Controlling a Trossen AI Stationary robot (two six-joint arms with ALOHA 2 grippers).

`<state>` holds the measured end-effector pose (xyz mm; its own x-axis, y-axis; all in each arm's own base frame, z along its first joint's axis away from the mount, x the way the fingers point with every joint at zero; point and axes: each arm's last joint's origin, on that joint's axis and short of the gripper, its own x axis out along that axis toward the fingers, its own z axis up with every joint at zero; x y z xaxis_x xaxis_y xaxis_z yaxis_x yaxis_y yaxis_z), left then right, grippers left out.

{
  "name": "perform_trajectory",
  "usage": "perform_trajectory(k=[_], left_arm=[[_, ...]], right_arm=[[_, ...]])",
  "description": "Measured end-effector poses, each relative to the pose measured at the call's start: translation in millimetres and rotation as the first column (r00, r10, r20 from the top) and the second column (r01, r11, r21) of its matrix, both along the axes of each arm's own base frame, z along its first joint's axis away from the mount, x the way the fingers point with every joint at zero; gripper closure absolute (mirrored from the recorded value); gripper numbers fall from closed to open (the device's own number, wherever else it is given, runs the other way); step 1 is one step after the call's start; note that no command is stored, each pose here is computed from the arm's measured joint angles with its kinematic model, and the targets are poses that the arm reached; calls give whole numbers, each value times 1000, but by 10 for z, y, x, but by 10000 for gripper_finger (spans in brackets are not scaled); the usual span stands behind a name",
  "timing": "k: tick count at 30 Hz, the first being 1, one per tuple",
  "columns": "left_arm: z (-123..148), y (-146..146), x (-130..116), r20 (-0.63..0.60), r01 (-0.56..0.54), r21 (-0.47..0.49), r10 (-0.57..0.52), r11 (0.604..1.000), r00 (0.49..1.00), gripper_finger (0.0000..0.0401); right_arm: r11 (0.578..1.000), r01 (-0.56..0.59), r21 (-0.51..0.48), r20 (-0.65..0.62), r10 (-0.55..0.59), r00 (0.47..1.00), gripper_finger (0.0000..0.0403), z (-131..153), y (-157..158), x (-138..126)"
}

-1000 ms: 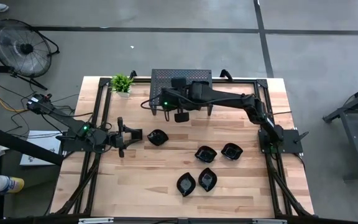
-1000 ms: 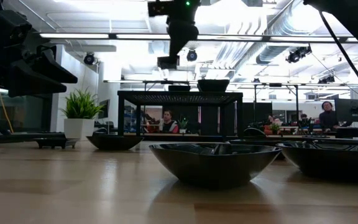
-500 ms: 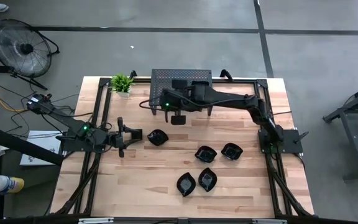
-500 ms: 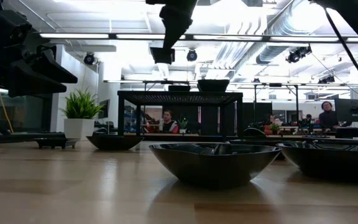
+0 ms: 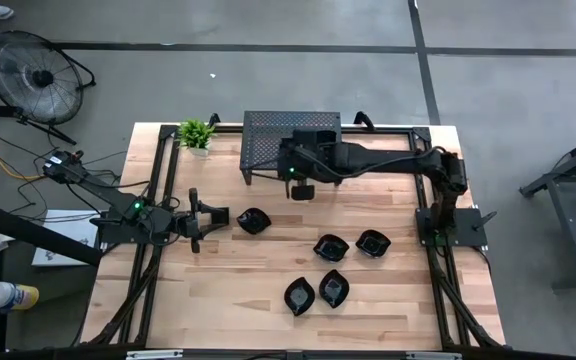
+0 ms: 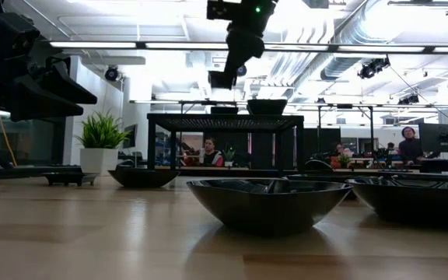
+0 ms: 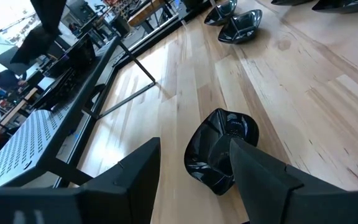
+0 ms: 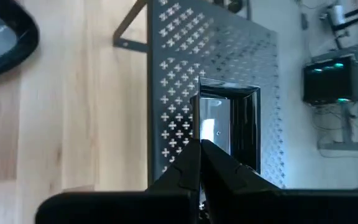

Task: Pick & Place Mini shaped plates
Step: Stack the square plate on top of the square plate on the shelf

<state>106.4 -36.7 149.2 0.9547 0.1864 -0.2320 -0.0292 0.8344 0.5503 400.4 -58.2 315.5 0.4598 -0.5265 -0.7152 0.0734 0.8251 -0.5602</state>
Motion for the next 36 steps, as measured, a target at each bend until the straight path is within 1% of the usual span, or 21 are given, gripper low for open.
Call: perform_trajectory(k=[6, 9, 13, 16, 26, 30, 36], left_arm=[[0, 0, 0, 0, 0, 0, 0, 1000, 1000, 213], [0, 0, 0, 0, 0, 0, 0, 1000, 1000, 213], [0, 0, 0, 0, 0, 0, 0, 1000, 1000, 213], [0, 0, 0, 0, 0, 0, 0, 1000, 1000, 213], [1, 0, 0, 1, 0, 0, 0, 1000, 1000, 213], [0, 0, 0, 0, 0, 0, 0, 1000, 1000, 213], [0, 0, 0, 0, 0, 0, 0, 1000, 1000, 213]], right_arm=[[1000, 21, -14, -24, -21, 999, 403, -1, -190, -35], [1000, 8, -2, -24, -8, 1000, 403, -20, -266, -24], [1000, 3, -7, -54, -4, 999, 403, -120, -352, 22], [1000, 2, -19, -54, -3, 999, 403, -168, -391, 65], [1000, 3, -9, -65, -4, 998, 403, -208, -417, 74], [1000, -14, 17, -63, 15, 998, 403, -228, -411, 86], [1000, -3, 9, -72, 4, 997, 403, -284, -421, 117]])
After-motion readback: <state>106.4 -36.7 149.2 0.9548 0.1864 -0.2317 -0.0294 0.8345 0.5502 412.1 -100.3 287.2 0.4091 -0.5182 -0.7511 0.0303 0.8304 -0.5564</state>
